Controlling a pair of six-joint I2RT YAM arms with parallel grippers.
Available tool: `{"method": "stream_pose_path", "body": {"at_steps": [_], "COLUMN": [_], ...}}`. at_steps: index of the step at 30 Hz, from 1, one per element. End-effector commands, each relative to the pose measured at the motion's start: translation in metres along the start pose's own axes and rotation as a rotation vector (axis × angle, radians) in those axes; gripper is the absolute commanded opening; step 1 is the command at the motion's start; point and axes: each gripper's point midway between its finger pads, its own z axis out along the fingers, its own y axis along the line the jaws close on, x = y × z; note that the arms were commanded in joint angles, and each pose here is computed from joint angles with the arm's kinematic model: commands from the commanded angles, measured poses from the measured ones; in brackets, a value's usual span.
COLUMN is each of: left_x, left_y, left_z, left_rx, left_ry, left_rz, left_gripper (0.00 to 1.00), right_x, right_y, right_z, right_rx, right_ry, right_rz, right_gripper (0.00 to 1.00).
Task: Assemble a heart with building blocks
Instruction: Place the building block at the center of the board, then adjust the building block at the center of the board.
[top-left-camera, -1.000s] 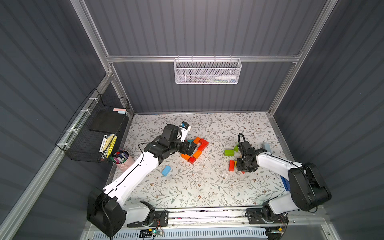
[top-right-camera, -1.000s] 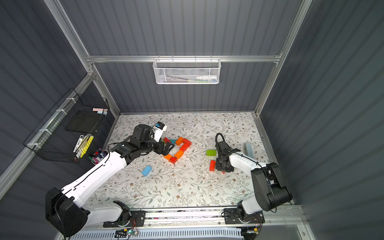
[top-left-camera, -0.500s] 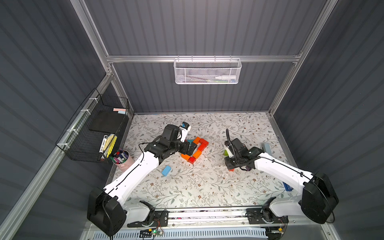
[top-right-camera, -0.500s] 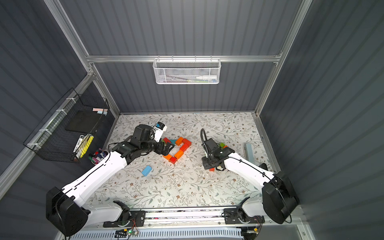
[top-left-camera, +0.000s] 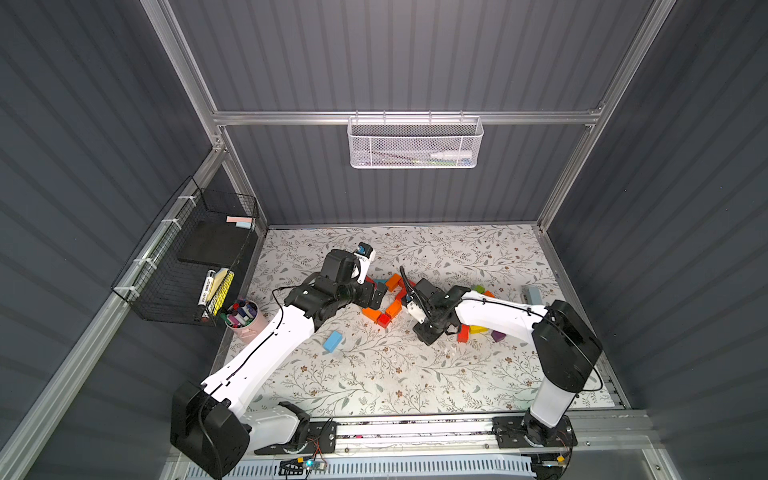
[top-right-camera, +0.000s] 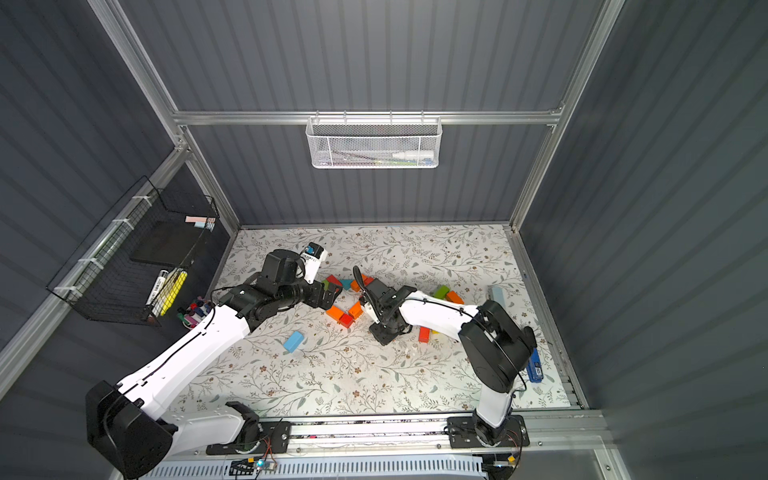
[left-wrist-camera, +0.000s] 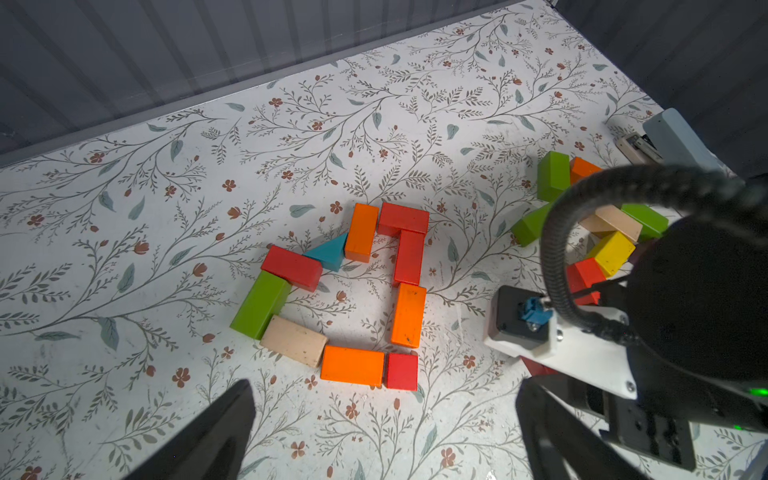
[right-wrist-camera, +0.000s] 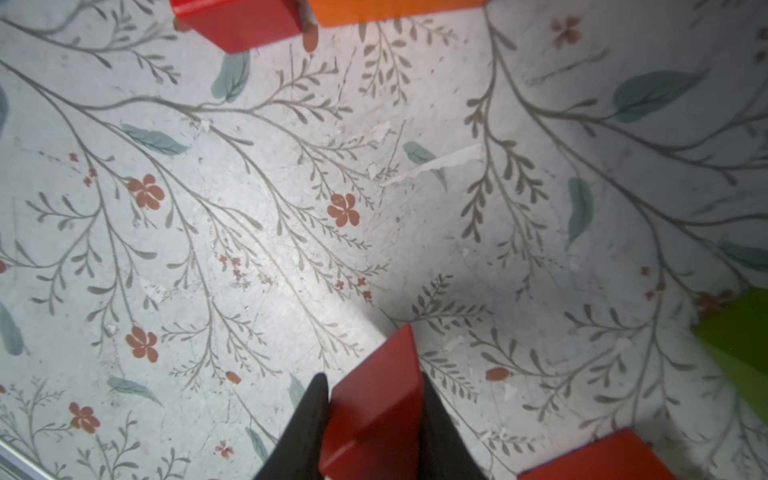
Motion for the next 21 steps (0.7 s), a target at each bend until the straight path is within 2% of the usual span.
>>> {"method": "stream_pose_path", "body": {"at_steps": [1,6,8,10,11,12,17,21], "left_x": [0.007,0.009,0.009,0.01,0.01,0.01,0.011,0.011], "left_y": [0.003,0.003,0.002,0.001,0.001,0.001,0.001,0.001], "left_z": [-0.001,0.0,0.001,0.002,0.002,0.003,0.003,0.004], "left_rx": [-0.01,-0.007,-0.001,0.003,0.006,0.008,0.007,0.009], "left_ry": [0.024,0.028,0.031,0.034,0.036,0.038,0.037,0.04], "left_rz": [-0.017,-0.019,-0.021,-0.023,-0.023,-0.023,-0.026,-0.027], "left_gripper": [0.99,0.99,0.99,0.99,0.99,0.99,0.99,0.99], "right_x": [0.008,0.014,0.016,0.018,0.019,0.019,0.015,0.017], "right_y": [-0.004,-0.012,-0.016,-0.022,-0.025,-0.026,-0.01,0.003], "right_z": [0.006,0.021,0.024,0.025,0.024,0.022,-0.008,-0.037], "right_rx": [0.019,0.067,0.088,0.12,0.14,0.145,0.09,0.033], "right_ry": [0.07,0.119,0.127,0.133,0.133,0.123,0.011,-0.095], "right_rz": [-0.08,-0.078,-0.07,-0.061,-0.054,-0.044,0.009,0.093], "right_gripper": [0.31,0.3,0.33,0.47,0.58,0.63,0.67,0.64]}}
